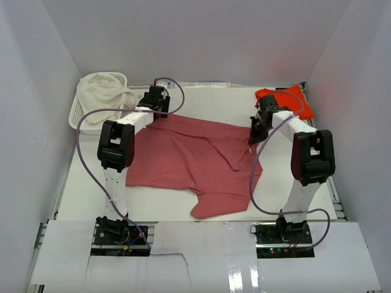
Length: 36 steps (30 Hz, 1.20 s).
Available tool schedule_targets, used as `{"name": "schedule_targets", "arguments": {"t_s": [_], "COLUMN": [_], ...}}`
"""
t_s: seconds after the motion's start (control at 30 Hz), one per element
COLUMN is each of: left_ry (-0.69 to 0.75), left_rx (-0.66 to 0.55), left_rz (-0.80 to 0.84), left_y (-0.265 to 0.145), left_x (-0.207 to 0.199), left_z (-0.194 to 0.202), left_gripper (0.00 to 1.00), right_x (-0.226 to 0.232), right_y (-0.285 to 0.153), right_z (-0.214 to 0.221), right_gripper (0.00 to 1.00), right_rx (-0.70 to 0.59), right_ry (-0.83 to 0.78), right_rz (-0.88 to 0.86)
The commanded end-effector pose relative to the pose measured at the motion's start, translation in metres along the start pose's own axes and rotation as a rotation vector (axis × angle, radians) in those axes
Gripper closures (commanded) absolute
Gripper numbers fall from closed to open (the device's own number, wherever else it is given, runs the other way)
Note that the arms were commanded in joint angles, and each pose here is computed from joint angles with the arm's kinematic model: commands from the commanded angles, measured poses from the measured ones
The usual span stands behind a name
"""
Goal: Fold and stack the t-shirts
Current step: Fold the flattened tshirt in 1/3 of the way
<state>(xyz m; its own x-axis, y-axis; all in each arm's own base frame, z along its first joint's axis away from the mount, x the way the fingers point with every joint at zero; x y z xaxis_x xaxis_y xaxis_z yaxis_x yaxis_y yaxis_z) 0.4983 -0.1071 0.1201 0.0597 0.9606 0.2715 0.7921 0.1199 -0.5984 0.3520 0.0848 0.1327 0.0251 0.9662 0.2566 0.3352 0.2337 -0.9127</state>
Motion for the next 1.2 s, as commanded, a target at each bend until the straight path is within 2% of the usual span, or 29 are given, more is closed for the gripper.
{"name": "schedule_targets", "arguments": {"t_s": [0.0, 0.1, 0.33, 0.53, 0.7, 0.77, 1.07, 1.17], "left_ry": [-0.036, -0.043, -0.024, -0.112, -0.139, -0.206, -0.364, -0.374], "left_rx": [-0.035, -0.035, 0.050, 0.114, 0.178, 0.195, 0.226, 0.230], "left_rz": [0.013, 0.018, -0.025, 0.015, -0.062, -0.084, -0.057, -0.049], "left_y": [-0.008, -0.010, 0.004, 0.013, 0.019, 0.021, 0.017, 0.018], "left_x": [0.004, 0.004, 0.000, 0.001, 0.006, 0.011, 0.006, 0.004], "left_z": [-0.017, -0.013, 0.009, 0.025, 0.037, 0.041, 0.034, 0.034], "left_gripper": [0.24, 0.24, 0.49, 0.56, 0.56, 0.54, 0.46, 0.44], "right_x": [0.005, 0.003, -0.001, -0.001, -0.005, -0.007, -0.023, -0.026], "right_y": [-0.001, 0.005, 0.025, 0.038, 0.057, 0.065, 0.077, 0.079], "right_z": [-0.016, -0.016, -0.017, -0.031, -0.043, -0.052, -0.101, -0.105], "right_gripper": [0.92, 0.92, 0.92, 0.92, 0.92, 0.92, 0.92, 0.92], "right_rx": [-0.060, -0.055, -0.028, -0.026, -0.016, -0.019, -0.067, -0.061], "right_ry": [-0.007, -0.004, 0.005, 0.006, 0.005, 0.002, -0.029, -0.034], "right_rz": [0.010, 0.018, 0.039, 0.061, 0.102, 0.107, 0.171, 0.160]}}
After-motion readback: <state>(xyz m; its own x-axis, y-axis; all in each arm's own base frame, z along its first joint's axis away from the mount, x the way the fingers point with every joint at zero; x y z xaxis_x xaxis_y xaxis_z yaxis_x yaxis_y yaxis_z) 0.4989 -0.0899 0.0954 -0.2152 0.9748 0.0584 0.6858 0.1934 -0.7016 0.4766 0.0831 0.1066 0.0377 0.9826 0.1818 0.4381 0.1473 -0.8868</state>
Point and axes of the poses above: each gripper's point midway between its finger pads, its own y axis out along the fingers, its own x axis along the line the jaws close on, z = x × y, the point moved 9 cm from there along -y, back along the fingers, and after that the axes turned 1 degree about y, right-handed, at the moved point
